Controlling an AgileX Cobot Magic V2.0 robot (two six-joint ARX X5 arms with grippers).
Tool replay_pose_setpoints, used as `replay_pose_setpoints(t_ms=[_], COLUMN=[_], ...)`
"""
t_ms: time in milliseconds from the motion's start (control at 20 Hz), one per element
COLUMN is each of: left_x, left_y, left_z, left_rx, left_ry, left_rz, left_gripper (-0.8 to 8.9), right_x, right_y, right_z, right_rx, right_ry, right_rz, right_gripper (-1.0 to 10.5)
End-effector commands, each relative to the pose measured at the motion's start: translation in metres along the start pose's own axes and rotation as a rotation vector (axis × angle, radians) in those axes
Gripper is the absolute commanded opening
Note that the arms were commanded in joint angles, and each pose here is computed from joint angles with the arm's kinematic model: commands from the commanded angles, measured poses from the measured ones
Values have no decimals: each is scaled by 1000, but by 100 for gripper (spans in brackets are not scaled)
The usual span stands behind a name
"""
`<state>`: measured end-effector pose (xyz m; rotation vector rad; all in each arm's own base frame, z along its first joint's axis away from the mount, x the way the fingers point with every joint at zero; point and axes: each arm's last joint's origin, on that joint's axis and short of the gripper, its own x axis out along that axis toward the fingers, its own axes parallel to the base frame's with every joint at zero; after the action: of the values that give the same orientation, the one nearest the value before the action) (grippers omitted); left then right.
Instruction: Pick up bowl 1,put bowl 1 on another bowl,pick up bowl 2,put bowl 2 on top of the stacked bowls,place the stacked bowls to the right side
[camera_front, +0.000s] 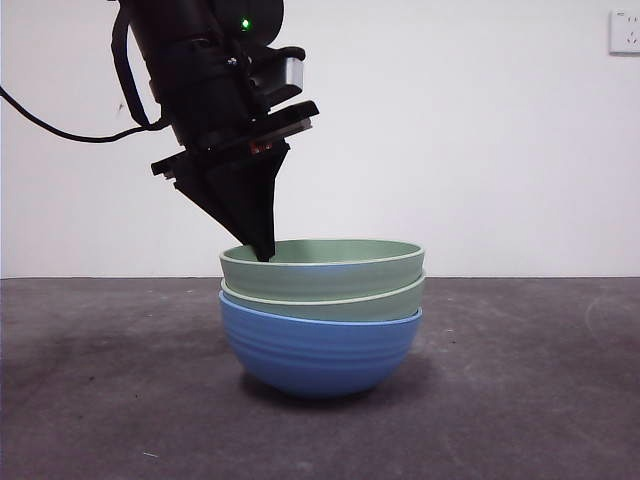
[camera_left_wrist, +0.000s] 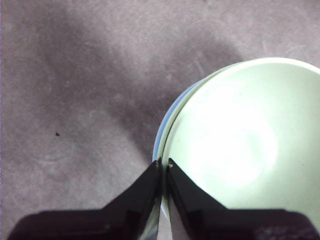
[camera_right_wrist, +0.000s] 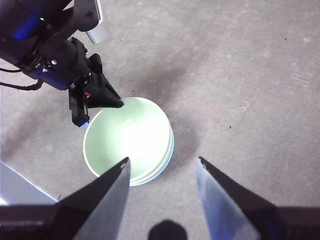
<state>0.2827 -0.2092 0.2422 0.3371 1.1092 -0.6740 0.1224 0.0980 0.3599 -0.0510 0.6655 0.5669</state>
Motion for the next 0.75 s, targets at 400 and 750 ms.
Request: replay_pose_setpoints(t_ms=[400, 750], left_x=[-11, -93], left_y=[-1, -10], left_z=[-3, -11], left_rx=[-24, -12], left_ry=[-3, -111], left_rz=[-3, 3], left_gripper=[324, 323], right_x=[3, 38], right_y=[0, 2], right_z=[0, 3], right_rx=[32, 46], right_ry=[8, 121], right_rz=[1, -21], right_gripper=[231, 450])
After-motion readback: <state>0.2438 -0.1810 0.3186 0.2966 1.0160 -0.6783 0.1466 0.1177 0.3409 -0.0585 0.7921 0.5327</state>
